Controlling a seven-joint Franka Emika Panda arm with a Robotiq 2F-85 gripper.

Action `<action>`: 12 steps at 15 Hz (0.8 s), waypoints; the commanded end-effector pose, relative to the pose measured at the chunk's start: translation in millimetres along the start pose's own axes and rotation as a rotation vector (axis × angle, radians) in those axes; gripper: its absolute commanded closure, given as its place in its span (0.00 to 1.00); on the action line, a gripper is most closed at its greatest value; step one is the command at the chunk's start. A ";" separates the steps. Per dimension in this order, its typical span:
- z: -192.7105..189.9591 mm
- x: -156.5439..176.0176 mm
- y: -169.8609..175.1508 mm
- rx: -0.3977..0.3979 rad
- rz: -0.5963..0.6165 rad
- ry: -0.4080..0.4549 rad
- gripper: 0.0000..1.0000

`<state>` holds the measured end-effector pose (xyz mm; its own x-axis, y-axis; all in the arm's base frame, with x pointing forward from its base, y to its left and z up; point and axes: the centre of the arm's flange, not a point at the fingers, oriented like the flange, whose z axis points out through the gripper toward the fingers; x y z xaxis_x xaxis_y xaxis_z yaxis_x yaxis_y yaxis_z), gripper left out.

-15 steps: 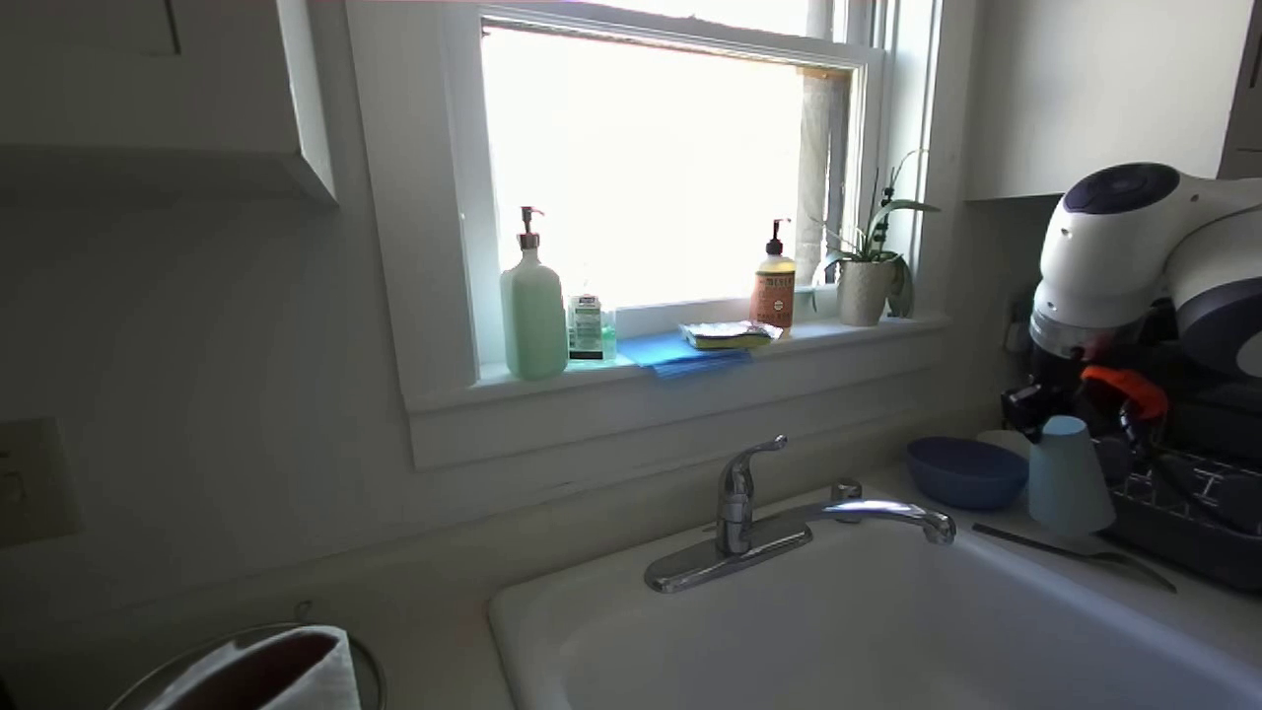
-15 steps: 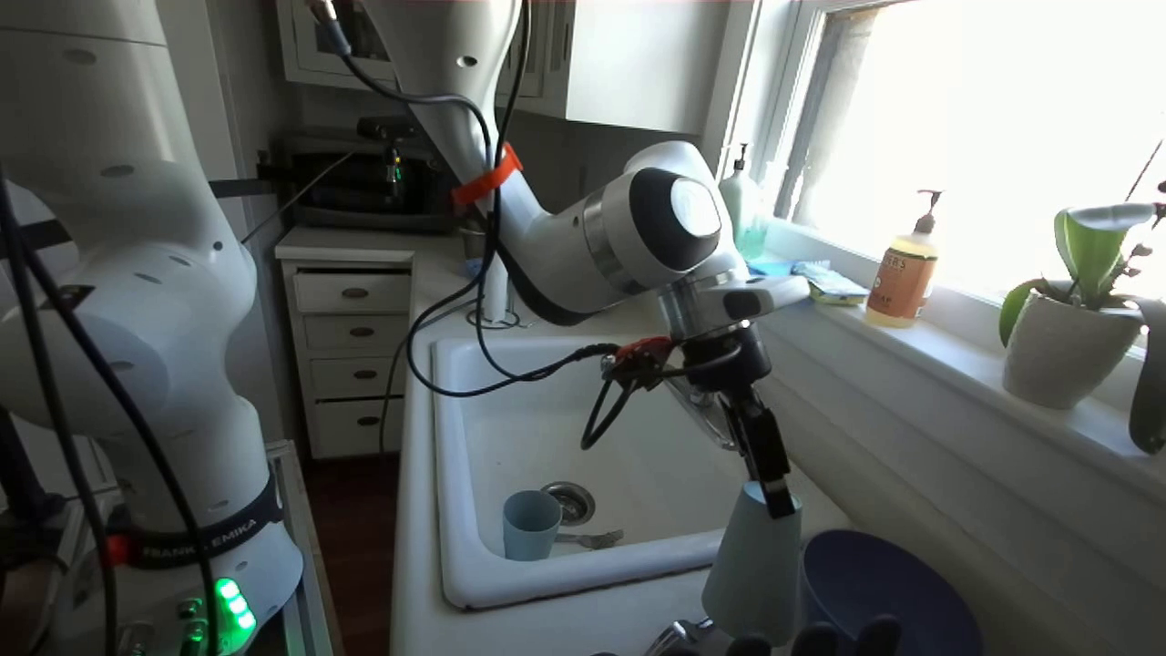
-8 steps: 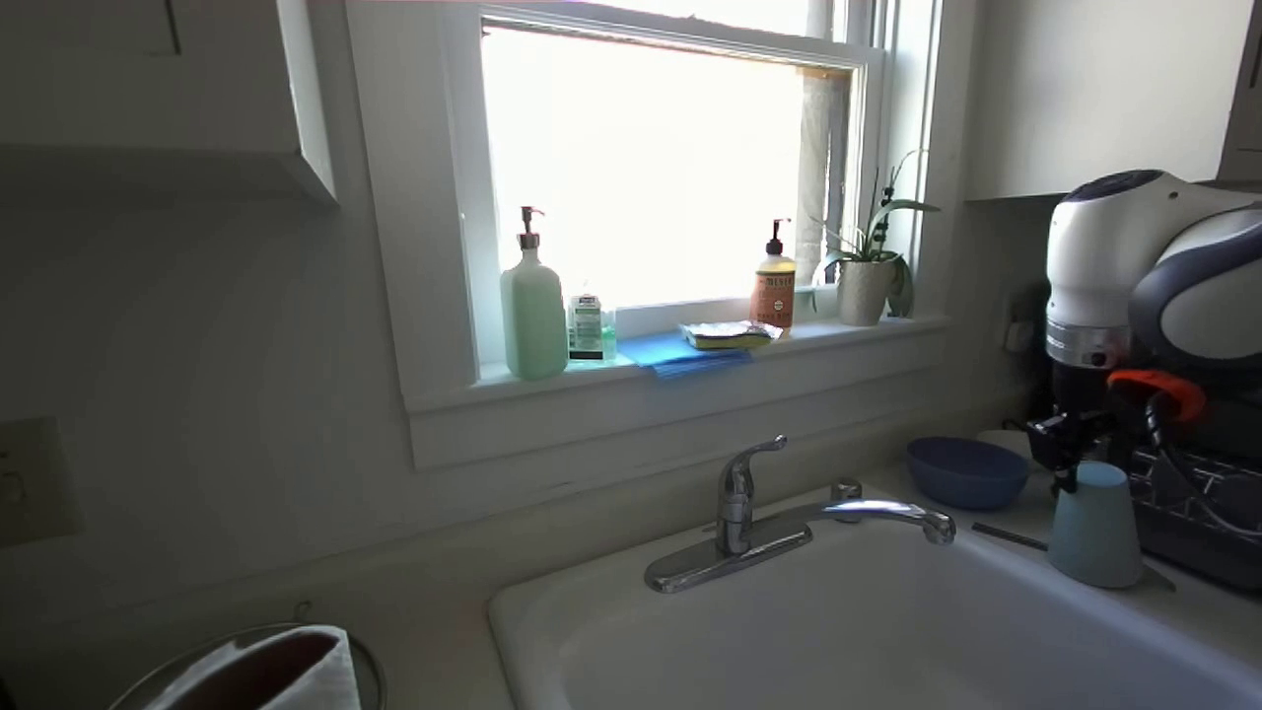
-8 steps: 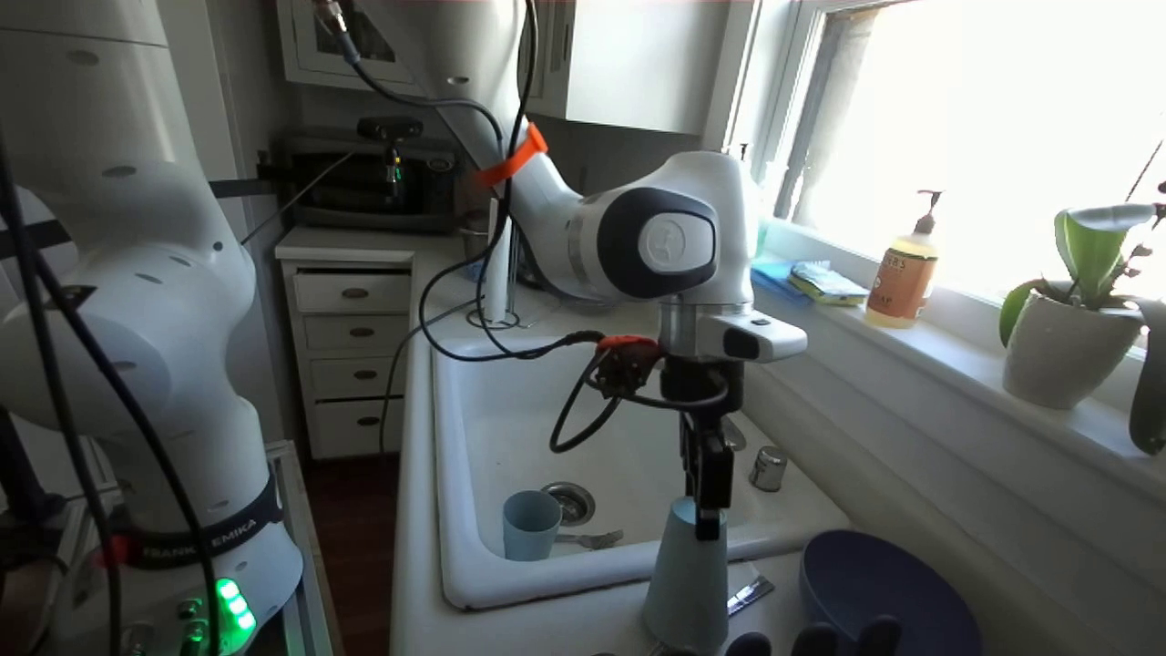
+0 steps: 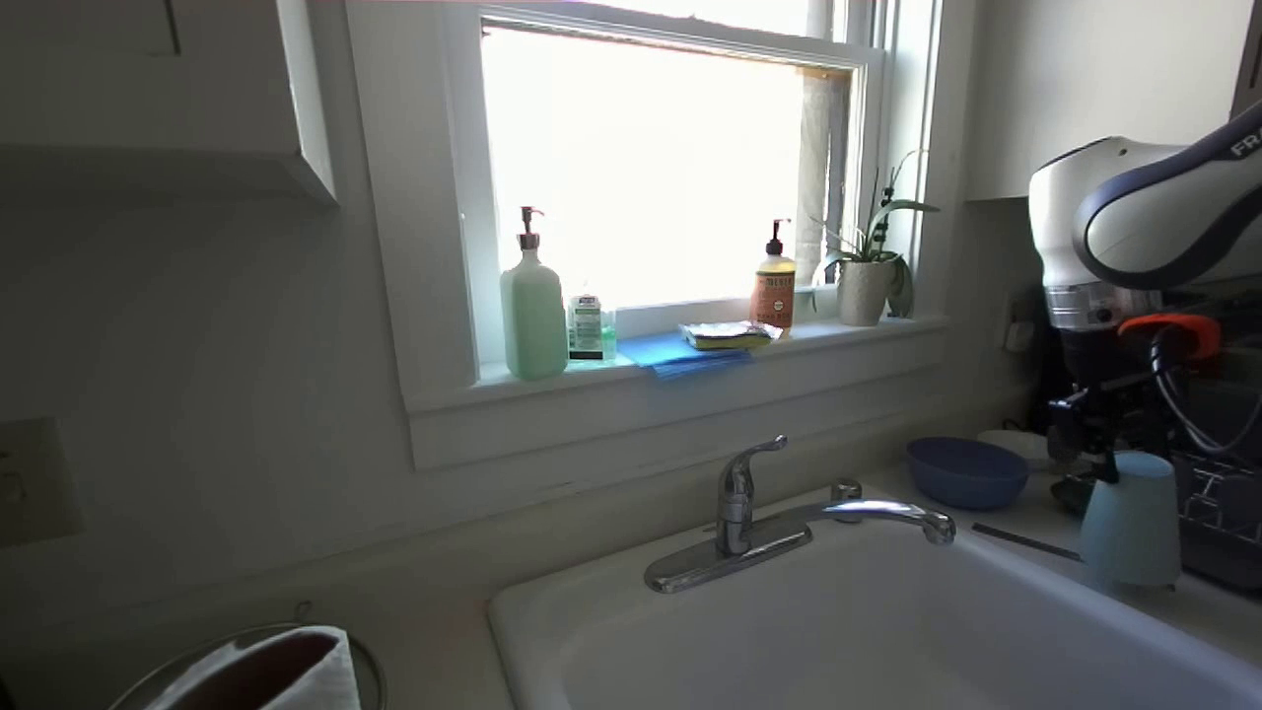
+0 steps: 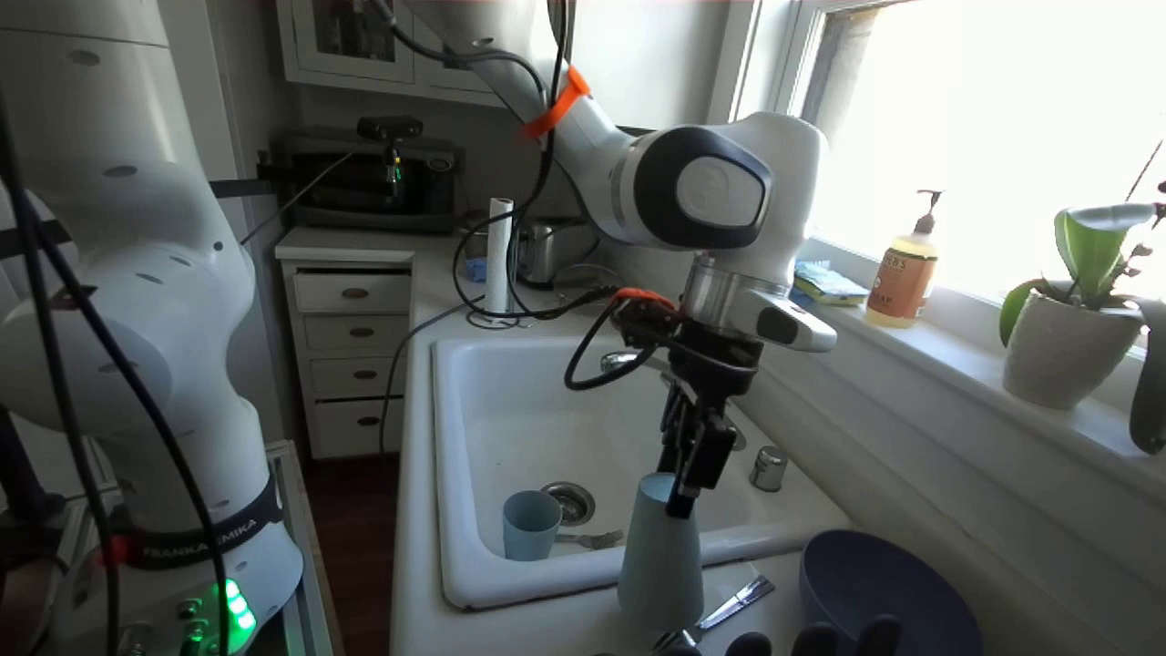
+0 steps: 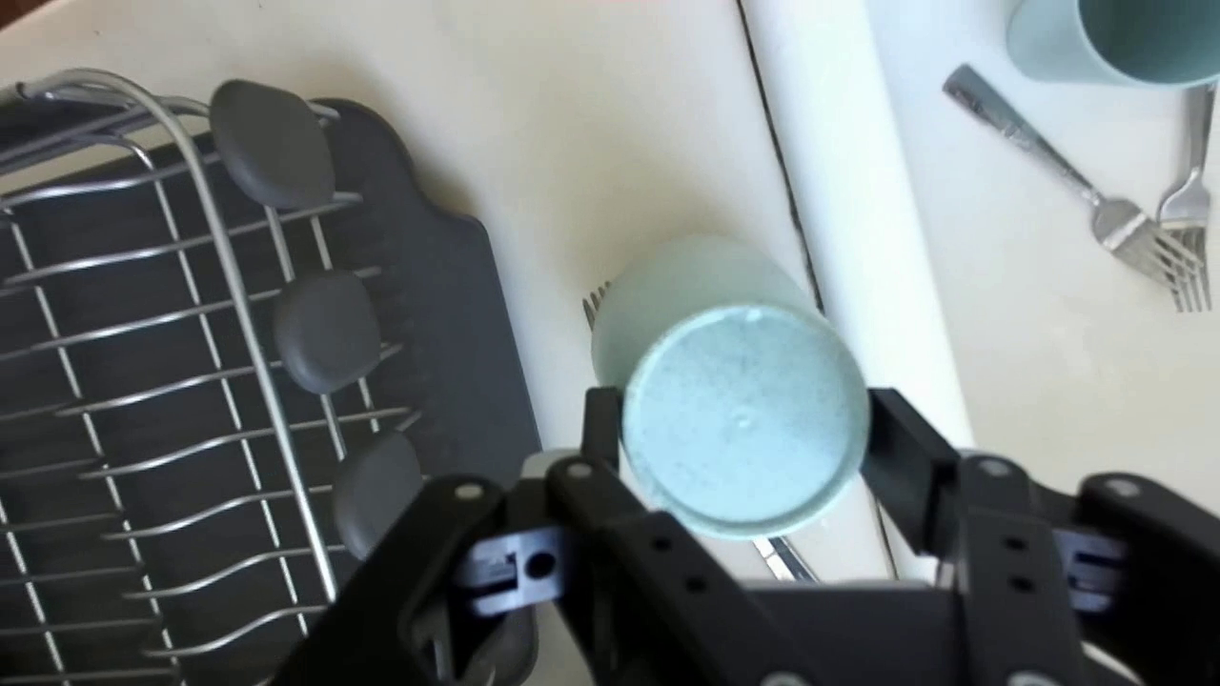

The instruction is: Place the cup on the counter upright

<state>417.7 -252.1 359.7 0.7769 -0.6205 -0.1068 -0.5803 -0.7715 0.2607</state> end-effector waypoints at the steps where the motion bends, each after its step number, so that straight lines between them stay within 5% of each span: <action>1: -2.5 15.6 7.1 -0.009 -0.008 -0.148 0.60; 12: 54.8 43.2 15.0 -0.110 0.005 -0.441 0.60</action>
<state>414.5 -283.1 313.6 0.6215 -0.6440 -0.4461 -0.5309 -0.7649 0.3648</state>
